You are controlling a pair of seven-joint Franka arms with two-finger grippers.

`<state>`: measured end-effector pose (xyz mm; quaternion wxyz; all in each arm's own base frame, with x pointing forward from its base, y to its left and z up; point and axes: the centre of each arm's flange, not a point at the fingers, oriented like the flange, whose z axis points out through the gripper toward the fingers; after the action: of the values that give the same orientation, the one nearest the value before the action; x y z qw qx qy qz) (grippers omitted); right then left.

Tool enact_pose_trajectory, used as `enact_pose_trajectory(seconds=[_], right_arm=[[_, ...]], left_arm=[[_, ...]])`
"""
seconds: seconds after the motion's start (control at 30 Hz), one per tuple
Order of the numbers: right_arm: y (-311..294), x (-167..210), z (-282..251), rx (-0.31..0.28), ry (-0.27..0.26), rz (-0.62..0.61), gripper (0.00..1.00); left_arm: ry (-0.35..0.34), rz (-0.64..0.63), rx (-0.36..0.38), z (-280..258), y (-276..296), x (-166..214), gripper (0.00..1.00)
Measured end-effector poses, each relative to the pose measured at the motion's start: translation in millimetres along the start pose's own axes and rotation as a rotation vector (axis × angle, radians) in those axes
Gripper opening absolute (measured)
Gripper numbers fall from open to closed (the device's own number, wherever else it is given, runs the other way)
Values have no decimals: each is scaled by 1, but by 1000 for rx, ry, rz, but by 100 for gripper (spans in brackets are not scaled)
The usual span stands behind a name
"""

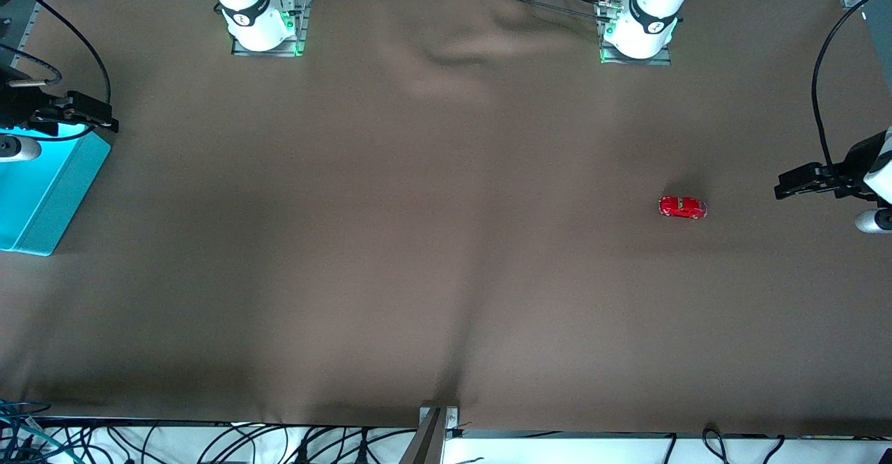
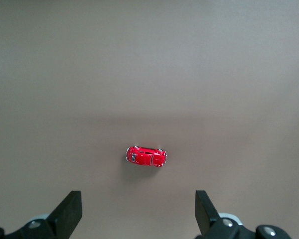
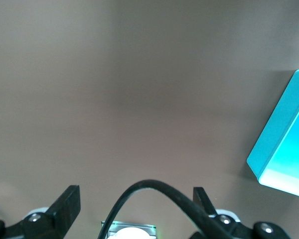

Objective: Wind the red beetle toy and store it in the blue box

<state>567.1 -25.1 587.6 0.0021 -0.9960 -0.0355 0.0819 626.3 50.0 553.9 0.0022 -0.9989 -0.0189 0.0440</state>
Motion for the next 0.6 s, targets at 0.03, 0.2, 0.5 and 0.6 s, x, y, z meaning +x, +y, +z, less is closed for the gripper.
enact_pose_trajectory(seconds=[0.03, 0.2, 0.5, 0.6], right_arm=[[0, 0, 0, 0, 0, 0, 100], [2, -1, -3, -1, 8, 2, 100], [5, -1, -5, -1, 16, 0, 100], [5, -1, -5, -1, 16, 0, 100]], left_arm=[[0, 0, 0, 0, 0, 0, 100], [0, 0, 0, 0, 0, 0, 100], [-10, -2, 0, 1, 0, -1, 100], [-41, -6, -2, 4, -3, -5, 100]])
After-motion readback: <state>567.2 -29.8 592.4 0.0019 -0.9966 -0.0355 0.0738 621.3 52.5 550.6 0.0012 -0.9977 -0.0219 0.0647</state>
